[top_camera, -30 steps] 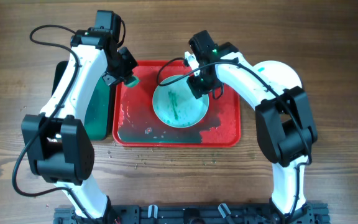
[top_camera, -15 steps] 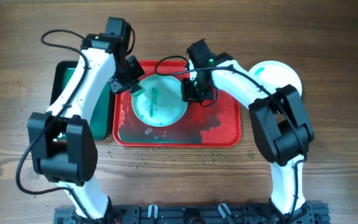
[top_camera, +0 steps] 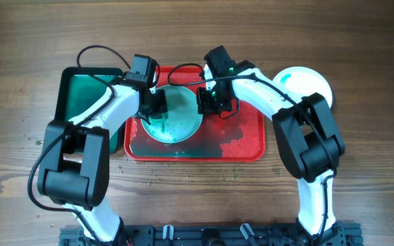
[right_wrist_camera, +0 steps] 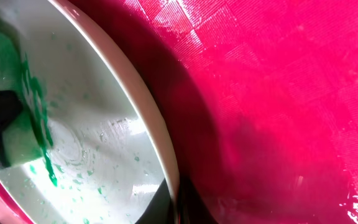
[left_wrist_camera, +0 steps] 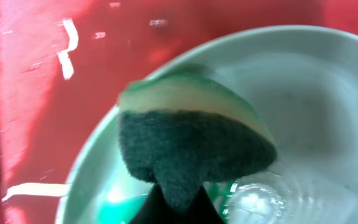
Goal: Clean dirty plates on tray and stack at the side
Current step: 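Scrub the third plate with the sponge in the left gripper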
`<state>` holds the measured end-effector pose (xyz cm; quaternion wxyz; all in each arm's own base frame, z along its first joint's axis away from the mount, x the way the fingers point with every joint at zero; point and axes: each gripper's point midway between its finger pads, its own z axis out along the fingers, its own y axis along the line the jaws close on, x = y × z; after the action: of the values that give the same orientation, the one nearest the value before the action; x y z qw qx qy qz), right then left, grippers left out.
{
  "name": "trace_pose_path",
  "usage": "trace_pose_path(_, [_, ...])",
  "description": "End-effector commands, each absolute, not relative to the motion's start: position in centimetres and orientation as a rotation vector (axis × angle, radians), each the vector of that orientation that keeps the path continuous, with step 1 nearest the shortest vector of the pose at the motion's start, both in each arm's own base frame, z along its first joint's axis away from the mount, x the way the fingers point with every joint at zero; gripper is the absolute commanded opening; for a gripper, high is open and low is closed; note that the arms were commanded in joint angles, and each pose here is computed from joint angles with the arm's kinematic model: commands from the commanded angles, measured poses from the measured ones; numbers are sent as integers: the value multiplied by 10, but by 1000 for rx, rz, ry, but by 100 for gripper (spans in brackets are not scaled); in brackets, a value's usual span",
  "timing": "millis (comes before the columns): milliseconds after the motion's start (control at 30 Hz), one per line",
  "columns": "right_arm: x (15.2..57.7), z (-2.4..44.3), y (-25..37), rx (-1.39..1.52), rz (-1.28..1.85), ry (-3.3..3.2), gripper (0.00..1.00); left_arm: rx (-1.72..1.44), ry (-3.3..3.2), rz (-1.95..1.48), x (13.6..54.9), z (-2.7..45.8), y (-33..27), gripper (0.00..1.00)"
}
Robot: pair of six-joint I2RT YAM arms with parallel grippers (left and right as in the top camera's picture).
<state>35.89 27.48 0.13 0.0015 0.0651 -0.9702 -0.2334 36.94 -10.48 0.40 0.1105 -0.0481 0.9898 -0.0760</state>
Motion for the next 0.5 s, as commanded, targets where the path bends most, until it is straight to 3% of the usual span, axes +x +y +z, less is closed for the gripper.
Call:
trace_pose_path(0, [348, -11, 277, 235, -723, -3006, 4, 302, 2922, -697, 334, 0, -180, 4])
trace_pose_path(67, [348, -11, 277, 244, -724, -3006, 4, 467, 2881, -882, 318, 10, -206, 4])
trace_pose_path(133, [348, -11, 277, 243, -723, -3005, 4, 388, 2914, -772, 325, 4, -191, 4])
trace_pose_path(233, [348, -11, 277, 240, -723, -3005, 4, -347, 2961, -147, 351, -17, -98, 4])
trace_pose_path(300, [348, -11, 277, 238, -723, -3005, 4, -812, 2867, 215, 336, -17, -40, 4])
trace_pose_path(400, [349, -11, 277, 228, -726, -3008, 4, -949, 2891, 332, 312, -16, -26, 4])
trace_pose_path(467, [349, -11, 277, 229, -725, -3008, 4, -867, 2971, 174, 312, -20, -51, 4])
